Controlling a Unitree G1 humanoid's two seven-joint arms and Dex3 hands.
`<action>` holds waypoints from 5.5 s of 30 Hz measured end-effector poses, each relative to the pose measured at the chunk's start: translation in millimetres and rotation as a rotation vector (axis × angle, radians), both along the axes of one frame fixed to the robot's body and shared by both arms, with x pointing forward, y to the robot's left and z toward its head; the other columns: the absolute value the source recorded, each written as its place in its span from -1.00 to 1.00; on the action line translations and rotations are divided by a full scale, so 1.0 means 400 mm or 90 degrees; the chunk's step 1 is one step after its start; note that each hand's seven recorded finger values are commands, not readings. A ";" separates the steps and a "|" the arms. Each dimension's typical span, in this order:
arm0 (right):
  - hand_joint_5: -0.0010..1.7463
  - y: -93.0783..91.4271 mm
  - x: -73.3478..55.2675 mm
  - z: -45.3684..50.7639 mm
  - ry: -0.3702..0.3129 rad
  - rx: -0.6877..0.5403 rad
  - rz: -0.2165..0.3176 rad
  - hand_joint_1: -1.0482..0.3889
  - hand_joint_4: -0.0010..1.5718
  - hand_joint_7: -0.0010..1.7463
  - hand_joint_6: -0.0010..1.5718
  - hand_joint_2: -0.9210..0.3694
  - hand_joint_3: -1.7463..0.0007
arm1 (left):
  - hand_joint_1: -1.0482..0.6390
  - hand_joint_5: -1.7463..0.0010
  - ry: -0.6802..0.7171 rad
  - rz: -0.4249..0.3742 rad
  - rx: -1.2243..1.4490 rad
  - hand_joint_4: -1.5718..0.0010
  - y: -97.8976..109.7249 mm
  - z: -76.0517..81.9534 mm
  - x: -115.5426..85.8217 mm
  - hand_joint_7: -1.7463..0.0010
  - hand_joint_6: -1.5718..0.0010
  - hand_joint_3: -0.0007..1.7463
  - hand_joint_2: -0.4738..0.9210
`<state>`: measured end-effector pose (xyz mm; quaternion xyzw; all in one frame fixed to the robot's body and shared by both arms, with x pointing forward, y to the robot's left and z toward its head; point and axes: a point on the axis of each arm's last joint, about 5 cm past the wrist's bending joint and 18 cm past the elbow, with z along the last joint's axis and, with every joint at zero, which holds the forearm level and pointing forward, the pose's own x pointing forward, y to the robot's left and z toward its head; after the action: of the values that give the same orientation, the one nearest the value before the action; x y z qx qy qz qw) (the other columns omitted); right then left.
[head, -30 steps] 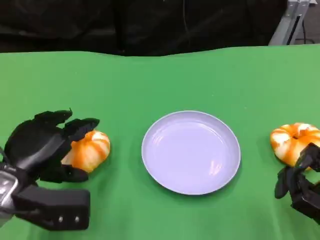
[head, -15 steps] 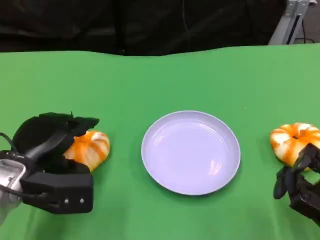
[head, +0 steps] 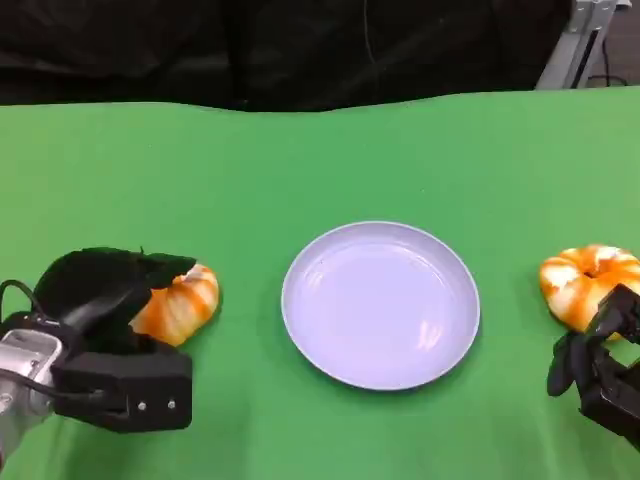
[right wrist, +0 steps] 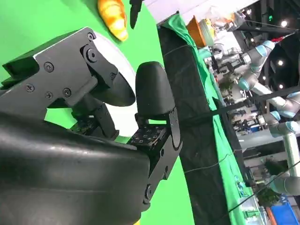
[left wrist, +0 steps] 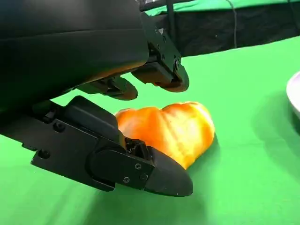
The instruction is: Grasp the bread from the table and place it into the plate.
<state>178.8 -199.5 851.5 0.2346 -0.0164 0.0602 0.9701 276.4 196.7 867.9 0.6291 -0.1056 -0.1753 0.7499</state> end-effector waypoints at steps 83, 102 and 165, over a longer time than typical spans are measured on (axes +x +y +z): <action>1.00 0.002 -0.004 -0.002 0.005 0.005 0.003 0.40 0.14 0.88 -0.04 -0.34 -0.51 | 0.08 -0.97 -0.113 -0.225 -0.192 0.24 -0.308 0.097 0.028 -0.62 0.15 -0.68 0.99; 1.00 0.013 -0.002 -0.002 0.004 0.010 0.007 0.41 0.15 0.87 -0.02 -0.34 -0.51 | 0.08 -0.64 -0.078 -0.230 -0.170 0.12 -0.374 0.067 0.030 0.74 -0.42 -0.85 1.00; 1.00 0.014 0.002 -0.003 0.000 0.009 0.002 0.42 0.16 0.87 -0.02 -0.33 -0.51 | 0.08 -1.00 0.398 -0.047 -1.363 -0.07 0.026 -0.073 -0.173 -0.64 -0.19 0.43 0.49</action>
<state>179.7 -193.9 850.4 0.2411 -0.0162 0.0614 0.9684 207.2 206.9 838.6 -0.4171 -0.0276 -0.1662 0.8931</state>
